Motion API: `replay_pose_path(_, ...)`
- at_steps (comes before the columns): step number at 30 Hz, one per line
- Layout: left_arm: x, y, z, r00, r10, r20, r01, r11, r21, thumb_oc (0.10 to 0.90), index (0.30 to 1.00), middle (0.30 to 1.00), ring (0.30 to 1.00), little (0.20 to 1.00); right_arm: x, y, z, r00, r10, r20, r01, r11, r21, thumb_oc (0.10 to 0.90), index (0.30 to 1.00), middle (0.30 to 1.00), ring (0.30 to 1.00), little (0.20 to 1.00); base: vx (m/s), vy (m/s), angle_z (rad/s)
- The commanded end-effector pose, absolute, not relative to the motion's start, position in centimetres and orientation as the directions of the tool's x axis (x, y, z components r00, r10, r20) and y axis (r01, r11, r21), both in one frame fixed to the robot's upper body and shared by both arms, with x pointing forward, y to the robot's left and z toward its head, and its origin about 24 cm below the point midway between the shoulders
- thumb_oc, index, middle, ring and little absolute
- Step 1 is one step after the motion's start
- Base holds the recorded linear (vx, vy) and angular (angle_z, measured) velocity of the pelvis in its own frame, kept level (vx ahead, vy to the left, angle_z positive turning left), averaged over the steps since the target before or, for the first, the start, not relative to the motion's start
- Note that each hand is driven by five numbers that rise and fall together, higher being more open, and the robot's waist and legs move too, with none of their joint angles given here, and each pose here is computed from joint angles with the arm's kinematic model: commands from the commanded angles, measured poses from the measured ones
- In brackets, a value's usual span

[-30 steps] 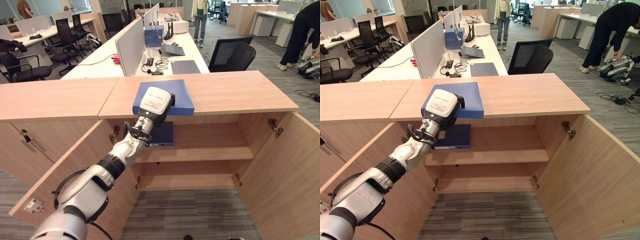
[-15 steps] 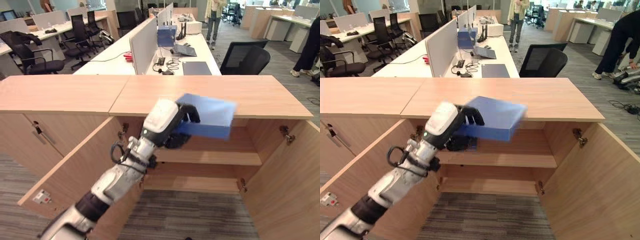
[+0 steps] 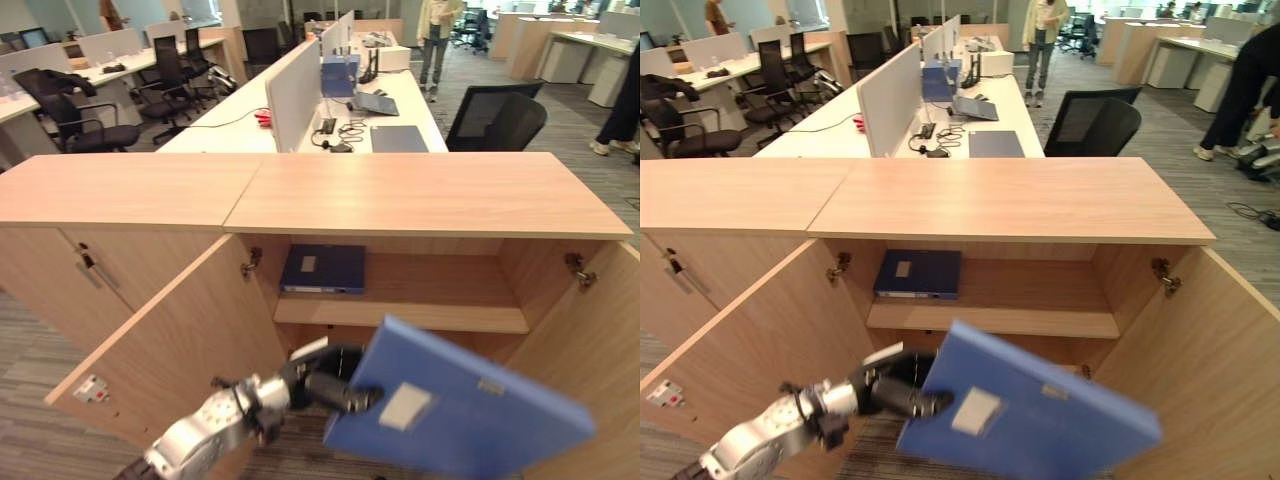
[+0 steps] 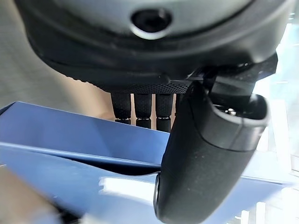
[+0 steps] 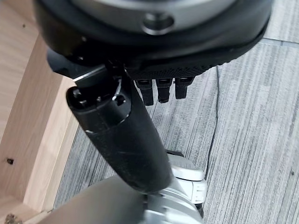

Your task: Put the empty folder in the office cabinet

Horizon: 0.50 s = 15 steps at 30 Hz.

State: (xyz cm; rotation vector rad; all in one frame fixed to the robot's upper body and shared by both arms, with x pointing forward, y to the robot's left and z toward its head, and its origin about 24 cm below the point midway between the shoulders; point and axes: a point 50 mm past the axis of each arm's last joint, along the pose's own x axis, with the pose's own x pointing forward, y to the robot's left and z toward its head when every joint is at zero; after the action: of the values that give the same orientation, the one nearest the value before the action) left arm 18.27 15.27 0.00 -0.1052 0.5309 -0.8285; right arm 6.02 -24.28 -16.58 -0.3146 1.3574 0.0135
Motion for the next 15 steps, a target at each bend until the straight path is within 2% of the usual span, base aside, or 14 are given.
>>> replay_pose_path(1,23.4,18.3,6.3,0.719,-0.654,-0.236,0.695,0.673,0.253,0.400,0.300,0.300,0.300,0.300,11.2,-23.3,-15.6,0.375,-0.109,-0.920,-0.217,0.955,-0.202,0.800,0.900,0.900,0.900,0.900,0.01,0.005,0.06)
replay_pose_path(2,23.4,18.3,6.2,0.720,-0.653,-0.236,0.694,0.674,0.254,0.400,0.300,0.300,0.300,0.300,11.2,-23.3,-15.6,0.375,-0.109,-0.921,-0.217,0.955,-0.202,0.800,0.900,0.900,0.900,0.900,0.01,0.002,0.07)
replay_pose_path(3,23.6,19.2,5.3,0.742,-0.607,-0.284,0.670,0.669,0.321,0.400,0.300,0.300,0.300,0.300,12.2,-23.2,-15.3,0.413,-0.097,-0.905,-0.232,0.950,-0.208,0.800,0.900,0.900,0.900,0.900,0.01,0.001,0.05)
replay_pose_path(4,23.2,20.2,4.1,0.755,-0.568,-0.327,0.654,0.689,0.312,0.400,0.300,0.300,0.300,0.300,14.4,-23.0,-14.2,0.507,-0.065,-0.860,-0.240,0.947,-0.213,0.800,0.900,0.900,0.900,0.900,0.01,0.003,0.03)
replay_pose_path(6,22.7,21.2,3.6,0.772,-0.537,-0.342,0.628,0.726,0.278,0.400,0.300,0.300,0.300,0.300,16.1,-23.2,-12.9,0.598,-0.038,-0.800,-0.232,0.948,-0.219,0.800,0.900,0.900,0.900,0.900,0.00,0.003,-0.02)
replay_pose_path(7,22.7,21.2,3.6,0.772,-0.536,-0.342,0.628,0.727,0.277,0.400,0.300,0.300,0.300,0.300,16.1,-23.2,-12.9,0.597,-0.038,-0.801,-0.233,0.947,-0.219,0.800,0.900,0.900,0.900,0.900,0.01,0.010,-0.05)
replay_pose_path(10,22.3,22.8,3.3,0.812,-0.457,-0.363,0.576,0.729,0.370,0.400,0.300,0.300,0.300,0.300,18.0,-23.8,-10.4,0.716,-0.011,-0.698,-0.206,0.952,-0.227,0.800,0.900,0.900,0.900,0.900,0.00,0.003,-0.01)
replay_pose_path(11,22.0,24.1,2.8,0.844,-0.367,-0.391,0.527,0.700,0.482,0.400,0.300,0.300,0.300,0.300,18.8,-24.1,-8.7,0.773,0.013,-0.634,-0.223,0.941,-0.254,0.800,0.900,0.900,0.900,0.900,0.00,0.000,0.00)
replay_pose_path(12,22.0,24.1,2.7,0.844,-0.367,-0.391,0.527,0.700,0.482,0.400,0.300,0.300,0.300,0.300,18.8,-24.2,-8.7,0.772,0.012,-0.635,-0.224,0.941,-0.255,0.800,0.900,0.900,0.900,0.900,0.00,0.000,0.00)
replay_pose_path(13,21.6,25.0,2.3,0.869,-0.293,-0.400,0.482,0.684,0.547,0.400,0.300,0.300,0.300,0.300,19.9,-24.6,-6.6,0.822,0.033,-0.569,-0.274,0.898,-0.344,0.800,0.900,0.900,0.900,0.900,0.00,0.000,0.00)
replay_pose_path(15,21.3,25.7,2.4,0.894,-0.239,-0.379,0.435,0.667,0.605,0.400,0.300,0.300,0.300,0.300,21.0,-24.9,-4.3,0.865,0.061,-0.498,-0.327,0.822,-0.466,0.800,0.900,0.900,0.900,0.900,0.00,0.000,0.00)
